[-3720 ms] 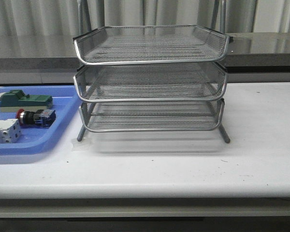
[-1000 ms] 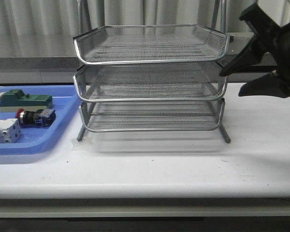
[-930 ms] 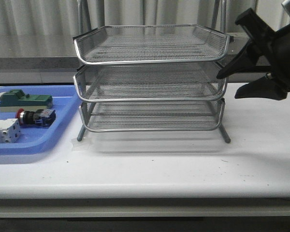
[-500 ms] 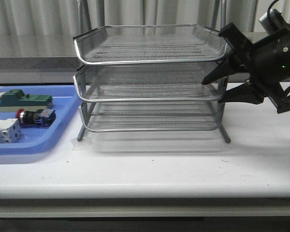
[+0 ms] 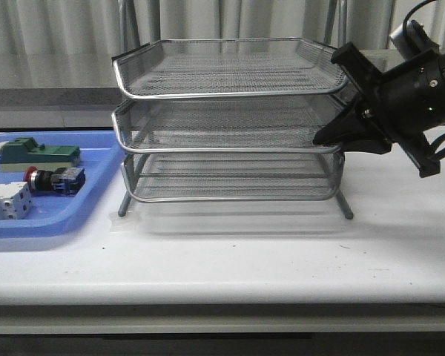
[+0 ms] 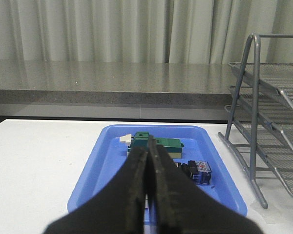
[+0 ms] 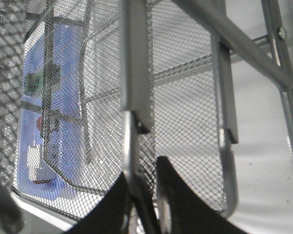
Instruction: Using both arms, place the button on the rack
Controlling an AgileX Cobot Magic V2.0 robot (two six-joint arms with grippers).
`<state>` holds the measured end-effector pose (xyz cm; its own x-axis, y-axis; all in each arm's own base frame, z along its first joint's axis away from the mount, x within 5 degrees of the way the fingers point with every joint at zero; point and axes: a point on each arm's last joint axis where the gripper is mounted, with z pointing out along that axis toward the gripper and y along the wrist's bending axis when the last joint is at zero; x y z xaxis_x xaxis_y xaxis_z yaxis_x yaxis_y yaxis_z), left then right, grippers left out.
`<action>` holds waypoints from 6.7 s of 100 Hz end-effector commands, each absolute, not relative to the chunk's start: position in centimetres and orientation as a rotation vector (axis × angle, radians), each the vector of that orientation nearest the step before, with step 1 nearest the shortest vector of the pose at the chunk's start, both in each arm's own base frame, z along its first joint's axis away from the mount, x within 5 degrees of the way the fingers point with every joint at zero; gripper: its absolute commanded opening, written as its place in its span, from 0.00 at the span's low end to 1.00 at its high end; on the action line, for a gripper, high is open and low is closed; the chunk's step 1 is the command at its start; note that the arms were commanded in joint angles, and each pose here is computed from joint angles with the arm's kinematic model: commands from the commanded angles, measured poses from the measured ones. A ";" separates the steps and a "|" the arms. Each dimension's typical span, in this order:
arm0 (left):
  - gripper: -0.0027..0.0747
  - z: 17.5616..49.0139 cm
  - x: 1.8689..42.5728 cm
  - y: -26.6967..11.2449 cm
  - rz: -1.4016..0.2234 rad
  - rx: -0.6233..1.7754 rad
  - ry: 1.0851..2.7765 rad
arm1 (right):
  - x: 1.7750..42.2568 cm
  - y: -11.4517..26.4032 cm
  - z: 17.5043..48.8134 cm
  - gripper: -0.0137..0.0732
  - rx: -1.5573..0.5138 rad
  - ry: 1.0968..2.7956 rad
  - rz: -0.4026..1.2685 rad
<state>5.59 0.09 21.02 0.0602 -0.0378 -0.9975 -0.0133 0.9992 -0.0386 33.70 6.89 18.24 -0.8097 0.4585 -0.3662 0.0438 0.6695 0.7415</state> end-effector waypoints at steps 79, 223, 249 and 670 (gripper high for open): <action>0.01 20.4 5.5 0.0 -0.040 -0.044 1.436 | 23.6 6.8 16.8 0.14 0.278 2.490 1.015; 0.01 20.4 5.5 0.0 -0.040 -0.044 1.436 | 15.3 2.7 29.8 0.69 -0.050 2.315 0.386; 0.01 20.4 5.5 0.0 -0.040 -0.044 1.436 | 10.9 1.2 33.0 0.69 -0.034 2.254 0.168; 0.01 35.6 34.7 0.1 0.097 0.258 2.277 | 4.7 0.6 33.9 0.08 -0.046 2.152 0.063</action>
